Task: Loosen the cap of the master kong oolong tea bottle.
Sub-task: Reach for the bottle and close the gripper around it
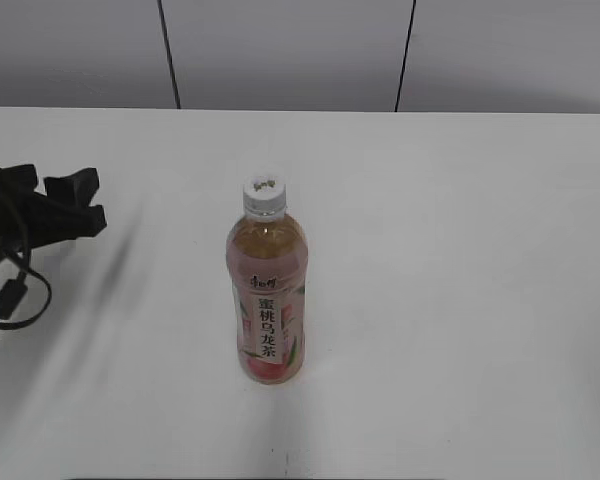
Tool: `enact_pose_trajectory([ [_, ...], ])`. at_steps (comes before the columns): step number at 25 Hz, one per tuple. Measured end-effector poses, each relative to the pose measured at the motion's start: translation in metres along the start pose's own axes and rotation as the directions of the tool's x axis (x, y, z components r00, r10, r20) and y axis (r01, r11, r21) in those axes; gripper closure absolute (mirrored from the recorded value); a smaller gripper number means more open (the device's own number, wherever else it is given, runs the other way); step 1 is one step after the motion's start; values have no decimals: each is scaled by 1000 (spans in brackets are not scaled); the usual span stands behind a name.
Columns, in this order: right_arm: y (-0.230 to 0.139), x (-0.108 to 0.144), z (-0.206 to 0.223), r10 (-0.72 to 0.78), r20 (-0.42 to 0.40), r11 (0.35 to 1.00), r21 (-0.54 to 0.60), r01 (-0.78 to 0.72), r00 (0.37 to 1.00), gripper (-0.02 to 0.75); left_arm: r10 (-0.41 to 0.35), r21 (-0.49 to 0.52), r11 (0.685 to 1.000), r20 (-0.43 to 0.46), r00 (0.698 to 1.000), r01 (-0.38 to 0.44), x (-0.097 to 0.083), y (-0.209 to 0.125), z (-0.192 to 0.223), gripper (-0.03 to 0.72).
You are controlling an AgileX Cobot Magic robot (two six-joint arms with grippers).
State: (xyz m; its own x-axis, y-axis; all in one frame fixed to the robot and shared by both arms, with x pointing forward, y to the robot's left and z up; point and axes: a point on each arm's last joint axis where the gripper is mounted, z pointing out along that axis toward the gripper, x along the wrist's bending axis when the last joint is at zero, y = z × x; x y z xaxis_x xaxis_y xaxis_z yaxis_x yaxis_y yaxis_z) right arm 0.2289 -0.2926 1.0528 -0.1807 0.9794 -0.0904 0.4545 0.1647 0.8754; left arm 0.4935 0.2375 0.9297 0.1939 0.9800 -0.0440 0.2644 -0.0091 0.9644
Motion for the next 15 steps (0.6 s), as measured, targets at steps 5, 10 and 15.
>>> enact_pose_trajectory([
  [5, 0, 0, 0, 0, 0, 1000, 0, 0, 1000, 227, 12, -41, 999, 36, 999, -11, -3, -27, 16, 241],
  [10, 0, 0, 0, 0, 0, 1000, 0, 0, 1000, 227, 21, 47, 999, 47, 999, -23, -2, -59, 24, 245],
  [15, 0, 0, 0, 0, 0, 1000, 0, 0, 1000, 227, 31, 63, 997, 80, 996, -36, -5, -64, 25, 270],
])
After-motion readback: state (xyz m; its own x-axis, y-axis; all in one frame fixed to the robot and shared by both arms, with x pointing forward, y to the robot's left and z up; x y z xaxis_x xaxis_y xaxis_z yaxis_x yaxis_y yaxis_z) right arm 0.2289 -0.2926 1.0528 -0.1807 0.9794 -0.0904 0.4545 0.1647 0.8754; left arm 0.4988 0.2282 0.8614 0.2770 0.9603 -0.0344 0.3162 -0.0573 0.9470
